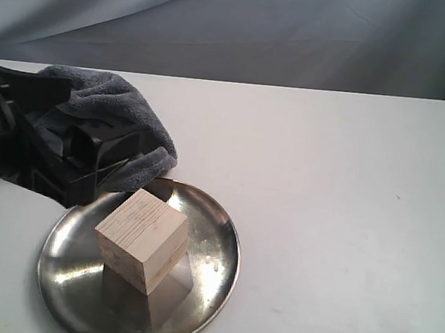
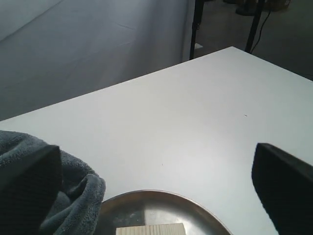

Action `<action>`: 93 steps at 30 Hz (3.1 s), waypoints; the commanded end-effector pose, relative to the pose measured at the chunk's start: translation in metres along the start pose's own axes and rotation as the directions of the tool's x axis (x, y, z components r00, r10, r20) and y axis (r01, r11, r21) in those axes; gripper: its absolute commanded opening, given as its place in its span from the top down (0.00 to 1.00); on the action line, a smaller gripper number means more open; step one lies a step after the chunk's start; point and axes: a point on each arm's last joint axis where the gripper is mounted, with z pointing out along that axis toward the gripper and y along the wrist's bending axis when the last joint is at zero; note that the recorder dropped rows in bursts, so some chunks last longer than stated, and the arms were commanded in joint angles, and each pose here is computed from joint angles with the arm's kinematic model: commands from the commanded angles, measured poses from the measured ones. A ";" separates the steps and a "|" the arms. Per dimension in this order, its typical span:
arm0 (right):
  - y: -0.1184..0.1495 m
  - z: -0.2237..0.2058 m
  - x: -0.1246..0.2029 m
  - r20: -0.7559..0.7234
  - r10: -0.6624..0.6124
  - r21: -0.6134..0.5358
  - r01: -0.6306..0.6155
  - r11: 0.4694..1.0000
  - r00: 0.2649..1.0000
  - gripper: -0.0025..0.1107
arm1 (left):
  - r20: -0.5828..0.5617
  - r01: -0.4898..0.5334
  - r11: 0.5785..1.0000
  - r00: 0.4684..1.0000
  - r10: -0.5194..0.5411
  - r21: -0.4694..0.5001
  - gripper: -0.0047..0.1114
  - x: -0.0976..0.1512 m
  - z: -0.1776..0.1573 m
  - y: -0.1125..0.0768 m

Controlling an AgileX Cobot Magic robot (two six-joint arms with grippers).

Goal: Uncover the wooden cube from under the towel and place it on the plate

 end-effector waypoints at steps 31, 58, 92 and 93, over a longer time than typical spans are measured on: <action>0.000 0.000 0.001 0.001 0.004 -0.003 -0.004 1.000 1.000 0.98 | 0.094 -0.016 1.000 0.995 0.017 -0.016 0.96 -0.017 -0.058 0.000; 0.000 0.000 0.001 0.001 0.004 -0.003 -0.004 1.000 1.000 0.98 | 0.343 0.065 0.919 0.936 0.078 -0.388 0.96 0.083 -0.146 0.025; 0.000 0.000 0.001 0.001 0.004 -0.003 -0.004 1.000 1.000 0.98 | 0.135 0.119 0.889 0.989 -0.065 -0.441 0.96 0.136 -0.124 0.033; 0.000 0.000 0.001 0.001 0.004 -0.003 -0.004 1.000 1.000 0.98 | 0.131 0.110 0.894 0.990 -0.058 -0.434 0.96 0.136 -0.124 0.032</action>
